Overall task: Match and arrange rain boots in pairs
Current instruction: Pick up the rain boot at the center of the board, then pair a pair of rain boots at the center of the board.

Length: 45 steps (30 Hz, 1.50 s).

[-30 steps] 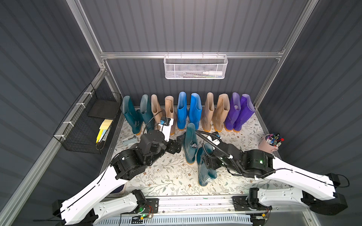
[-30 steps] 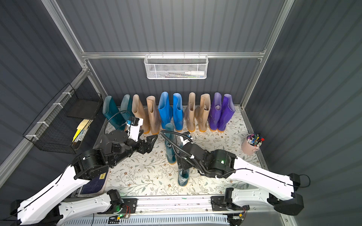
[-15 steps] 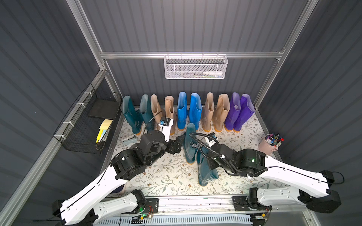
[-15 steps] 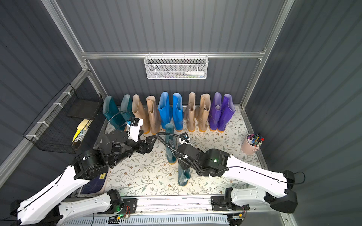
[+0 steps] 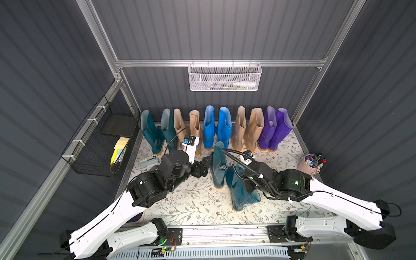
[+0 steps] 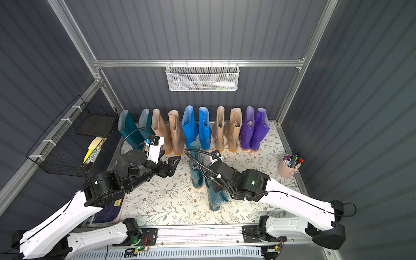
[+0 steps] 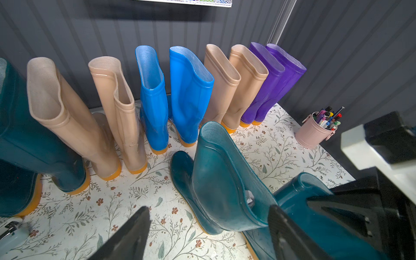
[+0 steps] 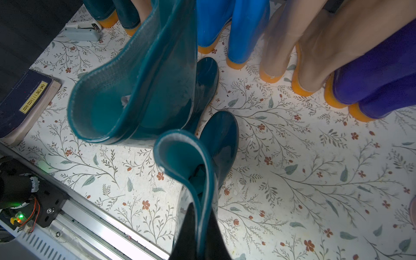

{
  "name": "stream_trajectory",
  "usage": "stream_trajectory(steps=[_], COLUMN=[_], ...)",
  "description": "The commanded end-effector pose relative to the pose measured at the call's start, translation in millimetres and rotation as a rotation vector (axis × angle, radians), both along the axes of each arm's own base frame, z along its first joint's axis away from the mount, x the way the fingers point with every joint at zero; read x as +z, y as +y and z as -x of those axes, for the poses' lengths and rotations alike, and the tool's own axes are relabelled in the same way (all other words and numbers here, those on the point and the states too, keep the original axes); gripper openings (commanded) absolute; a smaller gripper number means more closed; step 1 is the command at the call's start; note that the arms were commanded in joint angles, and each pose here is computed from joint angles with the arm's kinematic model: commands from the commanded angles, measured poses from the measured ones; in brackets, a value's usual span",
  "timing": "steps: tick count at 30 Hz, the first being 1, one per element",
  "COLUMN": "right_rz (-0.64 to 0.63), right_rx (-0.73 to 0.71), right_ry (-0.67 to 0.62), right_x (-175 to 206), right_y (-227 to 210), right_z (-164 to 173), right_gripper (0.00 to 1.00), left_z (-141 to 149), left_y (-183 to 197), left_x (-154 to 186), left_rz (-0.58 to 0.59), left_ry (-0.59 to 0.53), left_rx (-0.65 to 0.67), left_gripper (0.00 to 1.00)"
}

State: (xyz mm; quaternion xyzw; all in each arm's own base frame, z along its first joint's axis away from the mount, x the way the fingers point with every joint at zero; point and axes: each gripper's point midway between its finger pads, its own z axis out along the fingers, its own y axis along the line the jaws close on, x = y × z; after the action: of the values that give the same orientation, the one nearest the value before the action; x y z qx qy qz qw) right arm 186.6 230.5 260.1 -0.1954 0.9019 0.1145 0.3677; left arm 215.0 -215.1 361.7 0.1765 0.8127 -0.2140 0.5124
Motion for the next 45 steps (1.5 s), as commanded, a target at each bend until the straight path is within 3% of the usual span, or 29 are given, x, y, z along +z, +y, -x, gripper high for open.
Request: stream_trajectory(steps=[1, 35, 45], right_rz=[-0.071, -0.18, -0.182], right_rx=[-0.007, -0.034, 0.015], right_ry=[-0.077, -0.058, -0.061], right_x=[30, 16, 15], right_y=[1, 34, 44], right_z=[-10, -118, -129], right_gripper=[0.01, 0.0, 0.0], left_z=[0, 8, 5], left_y=[1, 21, 18], left_x=[-7, -2, -5], left_rz=[-0.009, -0.036, -0.046], left_ry=[0.022, 0.027, 0.026], left_rx=[0.006, 0.03, 0.031], left_gripper=[0.84, 0.85, 0.85])
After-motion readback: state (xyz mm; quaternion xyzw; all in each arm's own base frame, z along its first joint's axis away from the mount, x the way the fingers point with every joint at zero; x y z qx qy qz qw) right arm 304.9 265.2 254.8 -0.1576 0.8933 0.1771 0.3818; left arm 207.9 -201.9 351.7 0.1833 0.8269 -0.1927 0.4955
